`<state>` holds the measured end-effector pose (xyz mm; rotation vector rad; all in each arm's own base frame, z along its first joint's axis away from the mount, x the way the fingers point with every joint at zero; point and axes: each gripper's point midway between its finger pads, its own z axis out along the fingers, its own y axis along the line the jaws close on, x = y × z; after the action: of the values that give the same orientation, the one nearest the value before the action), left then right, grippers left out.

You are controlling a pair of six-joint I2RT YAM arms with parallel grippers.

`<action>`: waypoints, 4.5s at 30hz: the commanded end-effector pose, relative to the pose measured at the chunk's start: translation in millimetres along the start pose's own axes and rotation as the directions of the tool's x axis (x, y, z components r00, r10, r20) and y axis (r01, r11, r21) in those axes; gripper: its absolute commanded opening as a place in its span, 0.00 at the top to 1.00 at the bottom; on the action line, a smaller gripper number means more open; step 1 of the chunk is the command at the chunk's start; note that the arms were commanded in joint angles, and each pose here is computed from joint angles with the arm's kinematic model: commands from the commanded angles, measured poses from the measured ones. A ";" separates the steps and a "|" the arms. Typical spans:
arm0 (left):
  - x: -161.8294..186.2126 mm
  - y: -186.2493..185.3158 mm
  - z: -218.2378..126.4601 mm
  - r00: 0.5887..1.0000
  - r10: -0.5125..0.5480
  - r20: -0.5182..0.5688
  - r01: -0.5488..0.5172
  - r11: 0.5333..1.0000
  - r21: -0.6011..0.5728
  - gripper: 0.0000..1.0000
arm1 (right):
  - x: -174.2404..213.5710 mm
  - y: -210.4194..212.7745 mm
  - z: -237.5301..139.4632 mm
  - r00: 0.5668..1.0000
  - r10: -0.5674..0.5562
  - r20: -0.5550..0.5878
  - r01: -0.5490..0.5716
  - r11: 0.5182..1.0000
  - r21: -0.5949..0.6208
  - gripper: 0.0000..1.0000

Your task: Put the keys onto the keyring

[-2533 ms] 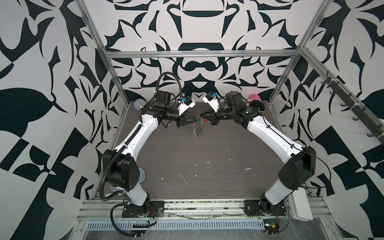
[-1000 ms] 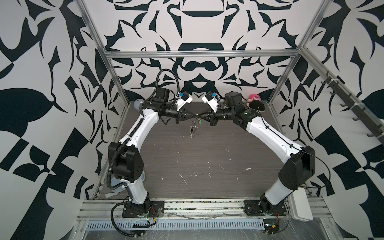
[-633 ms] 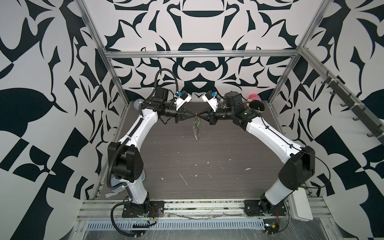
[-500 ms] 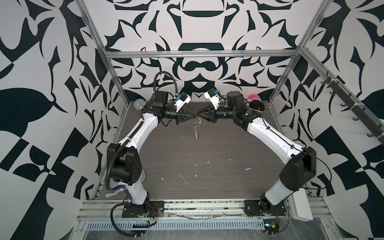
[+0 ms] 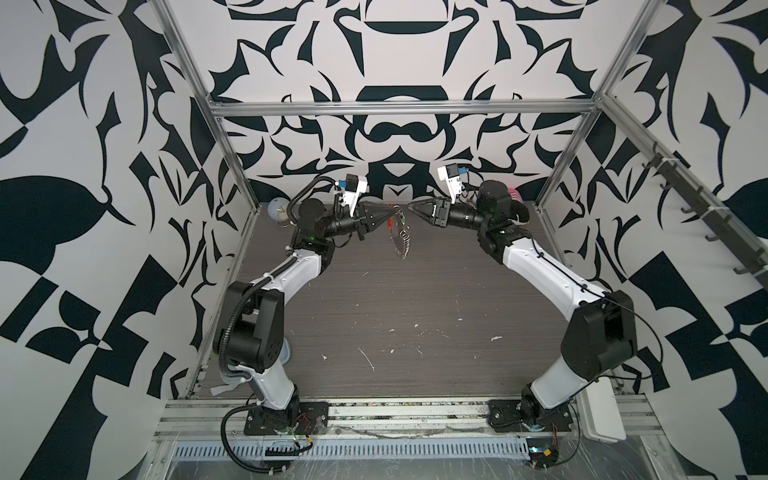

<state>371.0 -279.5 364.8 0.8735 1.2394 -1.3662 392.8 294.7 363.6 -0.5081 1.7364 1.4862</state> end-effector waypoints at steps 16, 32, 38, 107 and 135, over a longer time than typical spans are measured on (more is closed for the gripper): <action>-33.4 -13.3 -4.4 0.984 0.024 0.177 -0.031 0.999 0.036 1.00 | -15.4 44.8 8.4 0.999 -0.037 0.039 0.044 0.982 -0.185 0.80; -48.8 -17.5 -4.4 0.977 0.035 0.209 -0.042 0.999 0.033 1.00 | -14.6 47.8 7.6 0.999 -0.034 0.040 0.041 0.980 -0.195 1.00; -51.6 -15.5 -3.1 0.976 0.031 0.217 -0.039 0.999 0.030 1.00 | -5.8 42.4 12.4 1.000 -0.016 0.017 0.019 0.981 -0.194 1.00; -54.3 -10.2 2.6 0.973 -0.012 0.231 0.003 0.999 0.040 1.00 | -17.7 28.6 25.1 0.949 -0.311 -0.041 0.314 0.945 0.091 0.72; -52.6 -9.8 7.8 0.969 -0.010 0.246 0.002 0.999 0.034 1.00 | 51.0 55.0 38.7 0.917 -0.262 -0.302 0.239 0.965 -0.111 1.00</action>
<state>377.5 -277.3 395.3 0.6967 1.1371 -1.4818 364.3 340.2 353.1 -0.9089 1.8040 1.2246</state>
